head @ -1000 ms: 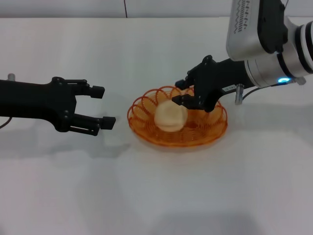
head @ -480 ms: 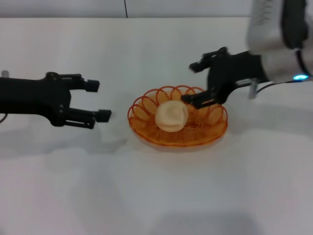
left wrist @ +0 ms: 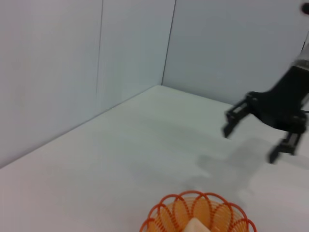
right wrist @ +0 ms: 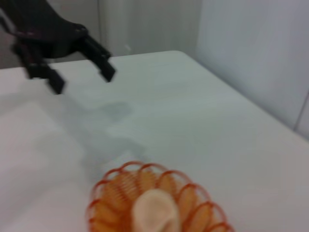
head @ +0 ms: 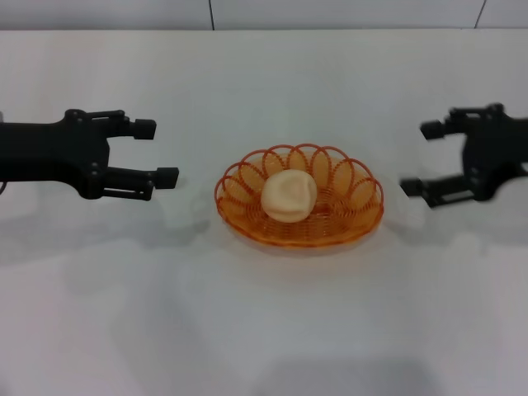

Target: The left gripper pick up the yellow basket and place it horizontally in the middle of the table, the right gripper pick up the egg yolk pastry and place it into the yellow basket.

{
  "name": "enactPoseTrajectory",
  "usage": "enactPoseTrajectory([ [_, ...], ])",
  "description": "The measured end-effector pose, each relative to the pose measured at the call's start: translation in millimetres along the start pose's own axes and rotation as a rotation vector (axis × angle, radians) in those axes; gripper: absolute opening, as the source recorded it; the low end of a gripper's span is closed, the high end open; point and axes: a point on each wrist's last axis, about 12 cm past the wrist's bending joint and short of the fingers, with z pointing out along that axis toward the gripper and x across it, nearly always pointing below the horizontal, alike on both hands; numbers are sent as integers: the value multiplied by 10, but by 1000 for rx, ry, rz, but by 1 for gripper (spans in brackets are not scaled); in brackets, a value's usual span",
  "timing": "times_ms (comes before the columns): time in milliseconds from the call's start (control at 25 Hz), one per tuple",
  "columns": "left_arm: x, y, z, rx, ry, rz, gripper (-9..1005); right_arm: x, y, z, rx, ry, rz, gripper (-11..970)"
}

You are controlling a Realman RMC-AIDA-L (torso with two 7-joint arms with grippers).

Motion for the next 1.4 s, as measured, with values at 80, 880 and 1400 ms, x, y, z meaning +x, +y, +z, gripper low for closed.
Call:
enactPoseTrajectory([
  [80, -7, 0, 29, 3, -7, 6, 881, 64, 25, -113, -45, -20, 10, 862],
  [880, -107, -76, 421, 174, 26, 31, 881, 213, 36, -243, -114, -27, -34, 862],
  [1400, -99, -66, 402, 168, 24, 49, 881, 250, 56, -245, -129, -14, -51, 862],
])
